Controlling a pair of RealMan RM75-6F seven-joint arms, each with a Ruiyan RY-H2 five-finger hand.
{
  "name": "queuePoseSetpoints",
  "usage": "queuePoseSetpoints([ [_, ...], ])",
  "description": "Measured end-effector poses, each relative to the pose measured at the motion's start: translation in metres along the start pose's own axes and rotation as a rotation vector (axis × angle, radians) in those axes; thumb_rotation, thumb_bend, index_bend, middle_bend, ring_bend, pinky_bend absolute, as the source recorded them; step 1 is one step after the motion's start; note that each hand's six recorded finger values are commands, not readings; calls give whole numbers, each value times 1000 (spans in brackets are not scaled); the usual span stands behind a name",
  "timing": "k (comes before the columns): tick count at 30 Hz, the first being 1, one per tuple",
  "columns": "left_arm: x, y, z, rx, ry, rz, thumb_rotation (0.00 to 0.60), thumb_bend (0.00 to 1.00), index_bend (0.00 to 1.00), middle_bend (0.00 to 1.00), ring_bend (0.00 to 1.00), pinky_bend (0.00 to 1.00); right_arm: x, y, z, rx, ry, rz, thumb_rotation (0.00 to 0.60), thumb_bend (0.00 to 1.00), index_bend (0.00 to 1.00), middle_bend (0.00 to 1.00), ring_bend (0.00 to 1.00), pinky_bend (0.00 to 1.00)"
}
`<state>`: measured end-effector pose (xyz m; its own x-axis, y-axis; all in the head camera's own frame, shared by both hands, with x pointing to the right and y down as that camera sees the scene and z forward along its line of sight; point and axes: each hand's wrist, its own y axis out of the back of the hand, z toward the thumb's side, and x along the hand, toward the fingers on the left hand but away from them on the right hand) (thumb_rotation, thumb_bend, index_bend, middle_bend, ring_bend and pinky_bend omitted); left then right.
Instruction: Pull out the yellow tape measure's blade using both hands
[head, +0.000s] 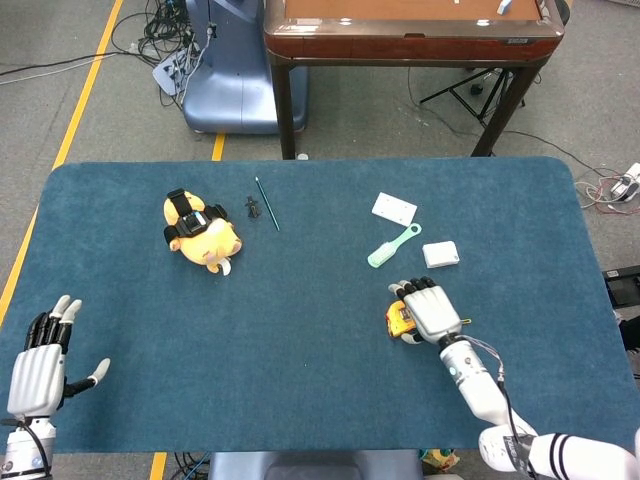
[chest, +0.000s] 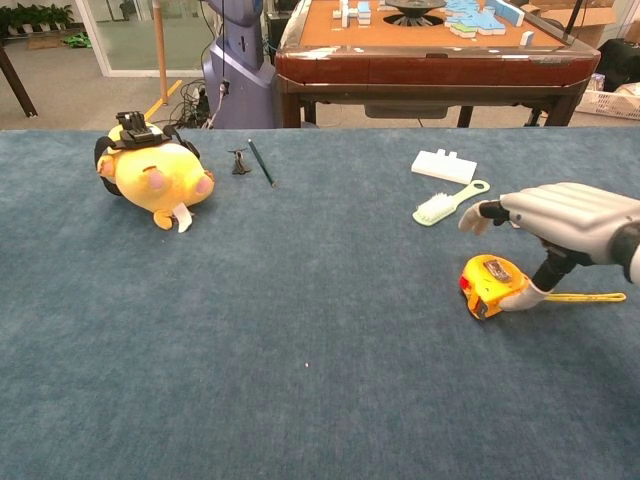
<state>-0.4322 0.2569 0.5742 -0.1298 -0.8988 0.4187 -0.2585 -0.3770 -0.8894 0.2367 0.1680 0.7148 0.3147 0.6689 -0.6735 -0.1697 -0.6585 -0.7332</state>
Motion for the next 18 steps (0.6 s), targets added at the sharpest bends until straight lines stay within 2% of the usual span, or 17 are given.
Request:
queuePoseSetpoints([
  [5,0,1,-4,-5,11,4,600,216,42,0,0,11,-16,-2,15,17,-5,-11,600,134,226,235,200,176],
  [10,0,3,-8,-6,18,9,600,216,42,0,0,11,-27,-1,27,-9,-13,-12,600,134,226,248,200,176],
  [18,0,2,-12,-3,24,3,600,216,42,0,0,11,-12,-6,9,-1,-54,27,600,137,226,286,202,176],
])
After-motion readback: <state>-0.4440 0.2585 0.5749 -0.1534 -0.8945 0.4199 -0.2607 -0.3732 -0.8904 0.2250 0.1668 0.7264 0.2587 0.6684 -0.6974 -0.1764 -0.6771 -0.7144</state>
